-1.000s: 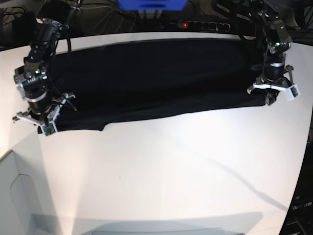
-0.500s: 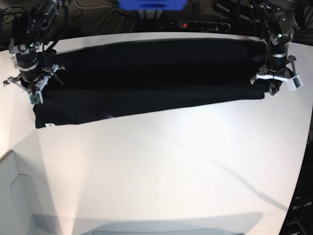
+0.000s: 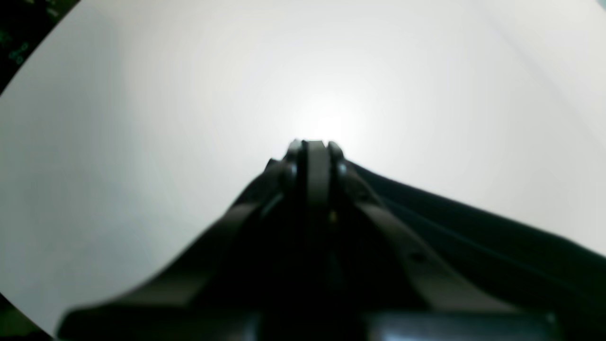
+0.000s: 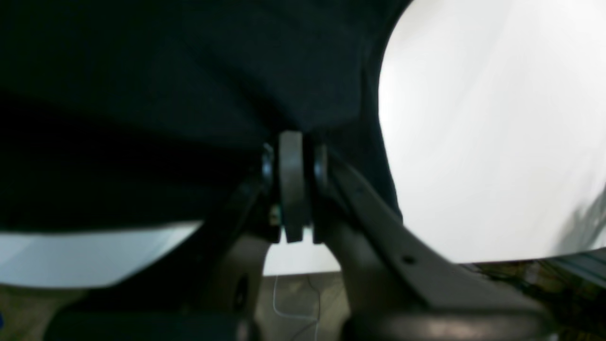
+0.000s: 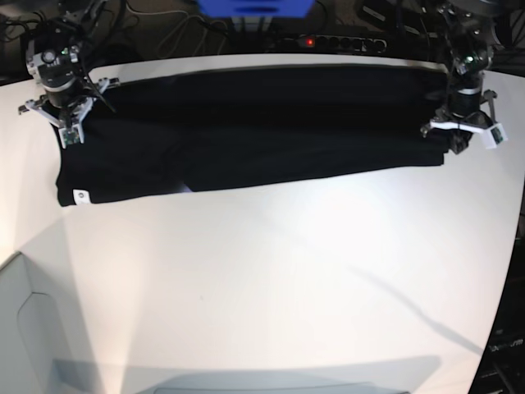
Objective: Fold the T-shirt properly
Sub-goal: 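Lower the folded edge with both grippers and release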
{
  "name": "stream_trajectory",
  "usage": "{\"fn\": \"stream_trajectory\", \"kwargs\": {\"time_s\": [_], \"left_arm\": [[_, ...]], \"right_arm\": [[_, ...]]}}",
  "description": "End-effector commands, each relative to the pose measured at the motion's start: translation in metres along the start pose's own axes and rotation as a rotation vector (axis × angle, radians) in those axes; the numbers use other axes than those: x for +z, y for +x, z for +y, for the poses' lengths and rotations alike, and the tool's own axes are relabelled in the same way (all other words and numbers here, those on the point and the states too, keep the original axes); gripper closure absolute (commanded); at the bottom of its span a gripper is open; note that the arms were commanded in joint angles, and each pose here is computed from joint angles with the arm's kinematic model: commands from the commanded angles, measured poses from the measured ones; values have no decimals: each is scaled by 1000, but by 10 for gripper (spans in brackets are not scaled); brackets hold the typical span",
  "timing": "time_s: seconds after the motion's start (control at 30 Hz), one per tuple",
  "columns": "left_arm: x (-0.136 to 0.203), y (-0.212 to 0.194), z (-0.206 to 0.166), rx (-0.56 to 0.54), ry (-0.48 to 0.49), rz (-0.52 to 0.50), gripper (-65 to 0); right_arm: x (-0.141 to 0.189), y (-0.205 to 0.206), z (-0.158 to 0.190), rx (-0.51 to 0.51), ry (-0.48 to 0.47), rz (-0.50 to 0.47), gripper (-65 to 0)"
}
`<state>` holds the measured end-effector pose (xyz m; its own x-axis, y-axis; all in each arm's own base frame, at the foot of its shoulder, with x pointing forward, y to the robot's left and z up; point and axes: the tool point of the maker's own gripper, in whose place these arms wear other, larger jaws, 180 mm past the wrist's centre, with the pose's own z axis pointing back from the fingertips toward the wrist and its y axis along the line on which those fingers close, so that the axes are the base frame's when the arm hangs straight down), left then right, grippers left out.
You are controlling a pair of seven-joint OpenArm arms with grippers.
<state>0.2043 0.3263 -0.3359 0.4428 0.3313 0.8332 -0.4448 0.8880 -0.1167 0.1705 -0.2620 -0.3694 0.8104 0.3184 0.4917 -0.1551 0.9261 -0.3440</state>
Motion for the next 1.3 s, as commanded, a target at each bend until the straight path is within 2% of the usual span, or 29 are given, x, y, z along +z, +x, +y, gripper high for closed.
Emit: {"fn": "stream_trajectory", "kwargs": {"time_s": [0.0, 0.4, 0.6, 0.7, 0.83, 1.03, 1.27], "left_arm": [[2, 7, 6, -16, 13, -25, 0], [20, -22, 18, -34, 33, 50, 0], [20, -22, 23, -50, 46, 55, 0], [26, -28, 26, -57, 49, 74, 0], [24, -31, 29, -60, 56, 81, 0], [18, -26, 26, -49, 53, 65, 0], [2, -51, 39, 1, 87, 126, 0]], "right_arm": [[4, 7, -8, 24, -20, -23, 0], [6, -2, -8, 35, -19, -1, 0], [9, -12, -16, 39, -38, 23, 0], [10, -9, -18, 39, -42, 2, 0], [12, -10, -12, 41, -28, -28, 0], [11, -13, -11, 40, -22, -22, 0], [10, -14, -8, 39, -14, -20, 0]]}}
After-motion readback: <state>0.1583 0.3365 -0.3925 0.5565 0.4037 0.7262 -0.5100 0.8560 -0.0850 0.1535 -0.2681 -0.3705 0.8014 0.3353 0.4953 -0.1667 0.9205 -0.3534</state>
